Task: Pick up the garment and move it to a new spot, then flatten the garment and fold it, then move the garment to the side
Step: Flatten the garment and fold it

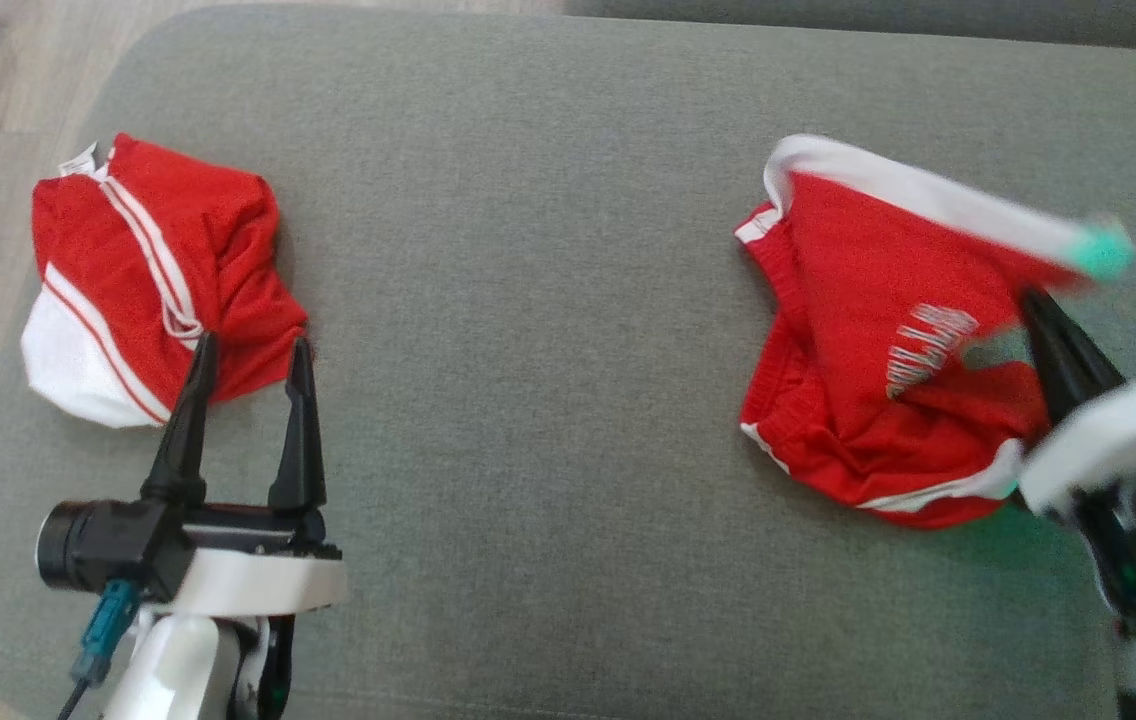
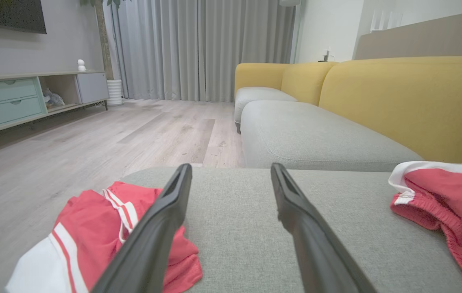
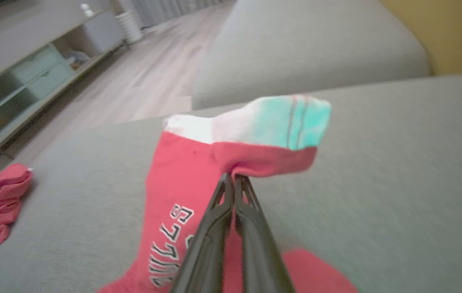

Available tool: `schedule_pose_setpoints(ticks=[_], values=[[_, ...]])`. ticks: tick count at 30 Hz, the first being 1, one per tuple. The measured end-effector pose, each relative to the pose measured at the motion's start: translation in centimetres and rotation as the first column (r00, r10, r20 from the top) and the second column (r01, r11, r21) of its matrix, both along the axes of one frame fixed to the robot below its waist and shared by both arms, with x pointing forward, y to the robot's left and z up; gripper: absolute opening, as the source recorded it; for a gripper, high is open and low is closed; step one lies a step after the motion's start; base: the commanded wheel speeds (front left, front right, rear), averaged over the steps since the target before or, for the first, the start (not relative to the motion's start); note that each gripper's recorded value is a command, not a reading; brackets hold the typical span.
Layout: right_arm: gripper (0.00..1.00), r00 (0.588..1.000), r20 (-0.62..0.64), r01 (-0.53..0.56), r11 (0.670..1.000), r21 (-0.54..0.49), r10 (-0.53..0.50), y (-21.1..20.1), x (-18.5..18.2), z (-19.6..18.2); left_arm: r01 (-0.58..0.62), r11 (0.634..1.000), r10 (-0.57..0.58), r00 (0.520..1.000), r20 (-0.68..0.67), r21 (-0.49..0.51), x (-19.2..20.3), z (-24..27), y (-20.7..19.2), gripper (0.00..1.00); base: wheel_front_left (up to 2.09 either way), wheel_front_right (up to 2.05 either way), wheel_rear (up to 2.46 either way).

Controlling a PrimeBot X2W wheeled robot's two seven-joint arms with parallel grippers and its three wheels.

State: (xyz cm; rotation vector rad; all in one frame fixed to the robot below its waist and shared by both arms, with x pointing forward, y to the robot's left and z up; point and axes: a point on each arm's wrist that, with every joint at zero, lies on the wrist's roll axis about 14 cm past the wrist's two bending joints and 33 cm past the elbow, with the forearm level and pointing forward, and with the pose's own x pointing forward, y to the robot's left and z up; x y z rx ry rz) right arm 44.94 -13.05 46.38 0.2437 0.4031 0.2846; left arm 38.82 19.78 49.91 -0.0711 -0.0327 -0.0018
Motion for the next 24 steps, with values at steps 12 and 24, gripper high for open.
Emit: schedule_pose_setpoints(ticks=[12, 24], values=[[1.00, 0.938, -0.154, 0.313, 0.950, -0.011, -0.311, -8.1, -5.5, -6.2, 0.051, 0.998, -0.052, 0.998, -0.022, -0.024, 0.3, -1.1, -1.8, 1.00, 0.00, 0.00, 0.00], [1.00, 0.930, 0.273, 0.279, 0.956, -0.093, -0.245, -7.5, -3.2, 2.7, 0.069, 0.998, -0.069, 0.997, -0.035, -0.014, -0.1, -1.6, -2.3, 1.00, 0.00, 0.00, 0.00]])
